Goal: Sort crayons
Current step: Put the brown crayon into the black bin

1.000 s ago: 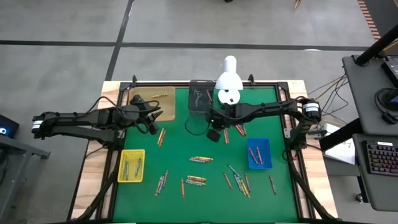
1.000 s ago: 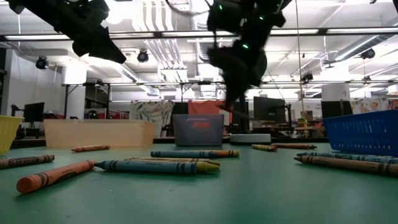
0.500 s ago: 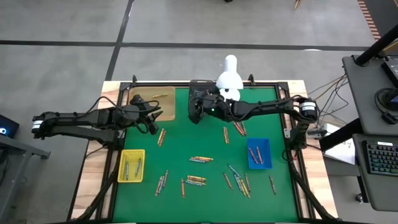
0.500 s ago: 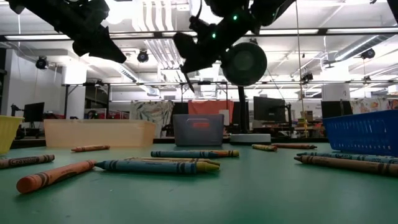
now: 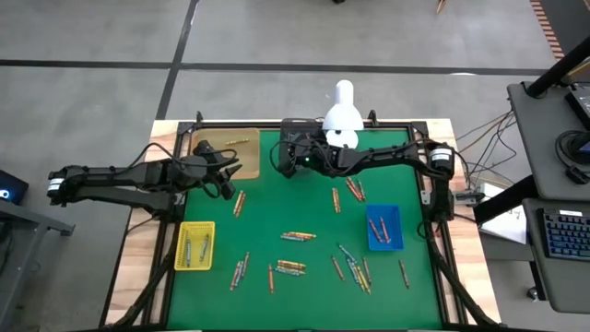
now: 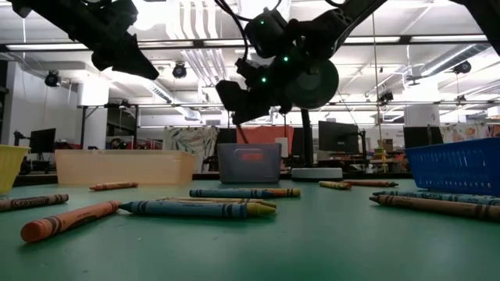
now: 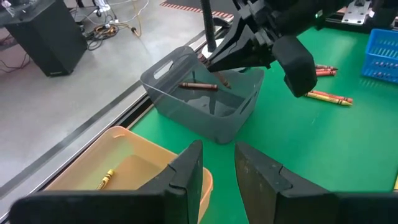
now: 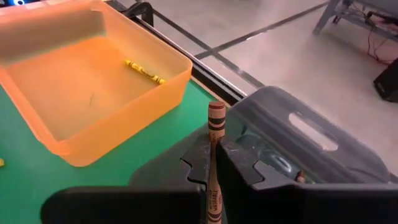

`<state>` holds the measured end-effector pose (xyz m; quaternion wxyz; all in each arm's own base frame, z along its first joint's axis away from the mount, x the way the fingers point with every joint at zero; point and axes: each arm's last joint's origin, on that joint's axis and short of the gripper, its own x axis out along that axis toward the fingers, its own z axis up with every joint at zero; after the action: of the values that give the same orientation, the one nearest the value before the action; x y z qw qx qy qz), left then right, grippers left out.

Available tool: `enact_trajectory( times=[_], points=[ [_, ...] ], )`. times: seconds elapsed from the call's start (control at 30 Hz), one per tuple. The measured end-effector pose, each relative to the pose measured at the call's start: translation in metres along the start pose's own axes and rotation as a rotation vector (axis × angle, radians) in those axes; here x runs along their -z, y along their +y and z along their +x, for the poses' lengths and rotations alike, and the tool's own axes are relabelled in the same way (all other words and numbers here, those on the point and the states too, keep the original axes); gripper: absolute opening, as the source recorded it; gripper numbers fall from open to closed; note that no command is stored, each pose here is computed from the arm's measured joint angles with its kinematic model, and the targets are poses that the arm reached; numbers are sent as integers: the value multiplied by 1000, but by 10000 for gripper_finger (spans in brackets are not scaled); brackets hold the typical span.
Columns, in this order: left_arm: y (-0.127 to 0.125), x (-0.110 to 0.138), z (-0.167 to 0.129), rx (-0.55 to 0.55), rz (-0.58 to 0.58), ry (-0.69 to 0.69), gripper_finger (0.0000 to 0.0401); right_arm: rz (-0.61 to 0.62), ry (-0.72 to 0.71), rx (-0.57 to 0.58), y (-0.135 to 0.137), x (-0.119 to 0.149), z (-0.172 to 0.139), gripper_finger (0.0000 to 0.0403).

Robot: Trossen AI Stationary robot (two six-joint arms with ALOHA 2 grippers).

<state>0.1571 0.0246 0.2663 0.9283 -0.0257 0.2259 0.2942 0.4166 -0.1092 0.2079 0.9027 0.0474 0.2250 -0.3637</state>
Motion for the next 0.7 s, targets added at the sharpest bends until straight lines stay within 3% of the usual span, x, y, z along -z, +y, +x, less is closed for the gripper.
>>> enact_trajectory(
  times=[0.37, 0.7],
  points=[
    [0, 0, 0, 1, -1, -2, 76, 2, -1, -3, 1, 0, 0, 20],
    [0, 0, 0, 1, 1, -3, 76, 84, -2, -4, 1, 0, 0, 112]
  ],
)
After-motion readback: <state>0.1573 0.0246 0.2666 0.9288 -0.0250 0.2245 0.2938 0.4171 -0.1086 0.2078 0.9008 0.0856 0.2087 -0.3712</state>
